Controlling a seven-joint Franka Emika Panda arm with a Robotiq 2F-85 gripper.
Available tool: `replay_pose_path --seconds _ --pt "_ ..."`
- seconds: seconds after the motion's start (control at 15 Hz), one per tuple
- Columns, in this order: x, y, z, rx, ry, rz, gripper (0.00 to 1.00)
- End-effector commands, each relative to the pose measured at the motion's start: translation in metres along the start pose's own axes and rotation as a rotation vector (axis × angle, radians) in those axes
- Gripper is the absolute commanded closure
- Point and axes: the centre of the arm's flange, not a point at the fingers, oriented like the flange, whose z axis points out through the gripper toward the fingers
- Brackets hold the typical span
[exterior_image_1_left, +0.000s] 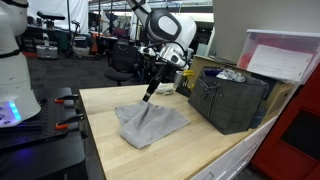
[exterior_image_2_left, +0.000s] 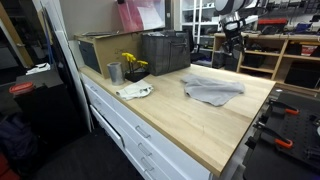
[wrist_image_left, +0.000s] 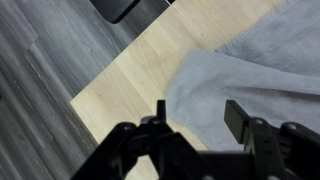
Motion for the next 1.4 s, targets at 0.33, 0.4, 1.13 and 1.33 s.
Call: replay_pose_path --seconds 0.33,0.4,1.13,1.33 --pt "-0.039 -0.09 0.003 0.077 0.037 -0.228 0.0" --pt "-0.045 -0.102 0.01 0.074 0.038 -0.252 0.0" --pt "-0.064 -0.193 0.128 0.011 -0.008 -0.429 0.0" --pt "-0.057 -0.199 0.152 0.017 -0.055 -0.426 0.0"
